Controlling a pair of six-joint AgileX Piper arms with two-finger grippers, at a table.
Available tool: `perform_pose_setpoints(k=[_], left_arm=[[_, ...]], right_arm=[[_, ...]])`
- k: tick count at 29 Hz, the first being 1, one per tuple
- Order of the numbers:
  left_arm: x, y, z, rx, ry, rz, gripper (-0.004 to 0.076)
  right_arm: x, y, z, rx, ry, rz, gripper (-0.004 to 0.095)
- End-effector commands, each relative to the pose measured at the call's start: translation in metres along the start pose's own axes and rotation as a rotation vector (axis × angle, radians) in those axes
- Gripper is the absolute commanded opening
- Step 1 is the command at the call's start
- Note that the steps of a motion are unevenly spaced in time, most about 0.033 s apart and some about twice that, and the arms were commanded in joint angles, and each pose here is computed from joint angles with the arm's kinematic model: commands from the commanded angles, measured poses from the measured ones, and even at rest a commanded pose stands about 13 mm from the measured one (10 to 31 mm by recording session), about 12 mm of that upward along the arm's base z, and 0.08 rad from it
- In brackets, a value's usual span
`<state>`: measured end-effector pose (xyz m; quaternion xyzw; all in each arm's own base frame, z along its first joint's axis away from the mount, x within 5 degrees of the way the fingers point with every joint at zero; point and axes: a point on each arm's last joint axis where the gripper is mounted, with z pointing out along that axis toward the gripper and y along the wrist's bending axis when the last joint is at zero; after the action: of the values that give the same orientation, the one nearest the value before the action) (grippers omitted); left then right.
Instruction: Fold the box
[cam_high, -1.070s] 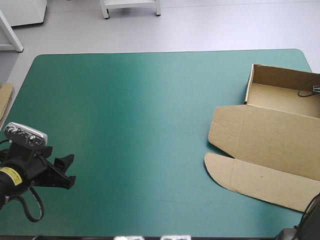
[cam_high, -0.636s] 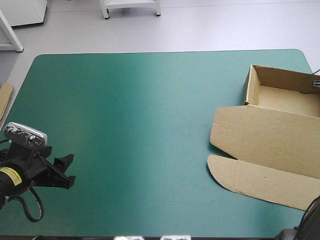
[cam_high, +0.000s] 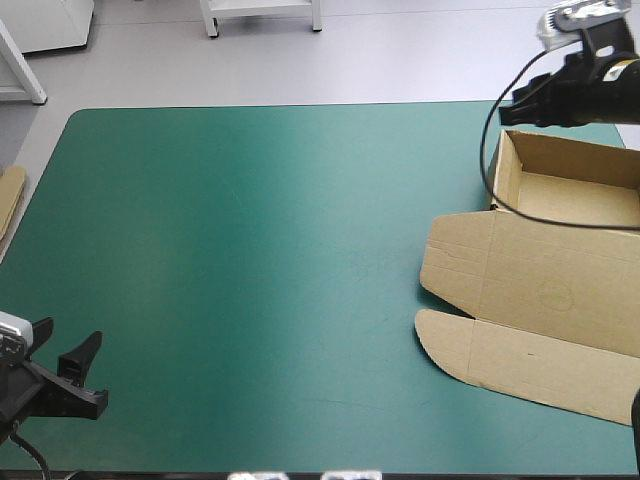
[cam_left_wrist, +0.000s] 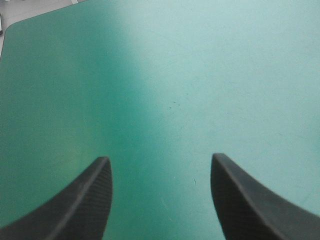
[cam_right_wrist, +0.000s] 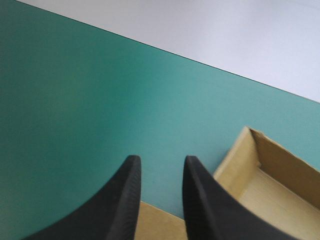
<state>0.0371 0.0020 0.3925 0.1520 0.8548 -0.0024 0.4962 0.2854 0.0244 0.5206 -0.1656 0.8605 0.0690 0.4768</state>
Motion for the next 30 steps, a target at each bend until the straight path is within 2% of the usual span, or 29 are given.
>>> perform_pose_setpoints(k=[1, 3, 4, 9, 15, 22, 25, 30], left_arm=[[-0.001, 0.000, -0.010, 0.016, -0.132, -0.017, 0.0420], [0.002, -0.002, -0.017, 0.049, -0.159, -0.038, 0.0420], [0.004, -0.003, -0.021, 0.066, -0.175, -0.048, 0.0420], [0.016, -0.003, -0.033, 0.077, -0.232, -0.056, 0.0420], [0.036, -0.006, -0.024, 0.072, -0.241, 0.032, 0.0420], [0.070, -0.018, 0.004, 0.122, -0.205, 0.046, 0.0408], [0.087, -0.025, 0.014, 0.173, -0.197, 0.039, 0.0375], [0.102, -0.027, 0.017, 0.175, -0.244, 0.033, 0.0353]], right_arm=[[-0.002, 0.053, -0.046, -0.067, -0.177, -0.121, 0.0102], [0.012, 0.072, -0.059, -0.098, -0.191, -0.174, -0.0001], [0.021, 0.080, -0.066, -0.111, -0.201, -0.183, -0.0015], [0.081, 0.100, -0.101, -0.199, -0.277, -0.149, -0.0013], [0.178, 0.102, -0.120, -0.239, -0.291, -0.109, -0.0013], [0.265, 0.101, -0.113, -0.230, -0.316, -0.080, -0.0013], [0.293, 0.101, -0.108, -0.229, -0.320, -0.079, -0.0013], [0.323, 0.102, -0.097, -0.226, -0.327, -0.078, -0.0013]])
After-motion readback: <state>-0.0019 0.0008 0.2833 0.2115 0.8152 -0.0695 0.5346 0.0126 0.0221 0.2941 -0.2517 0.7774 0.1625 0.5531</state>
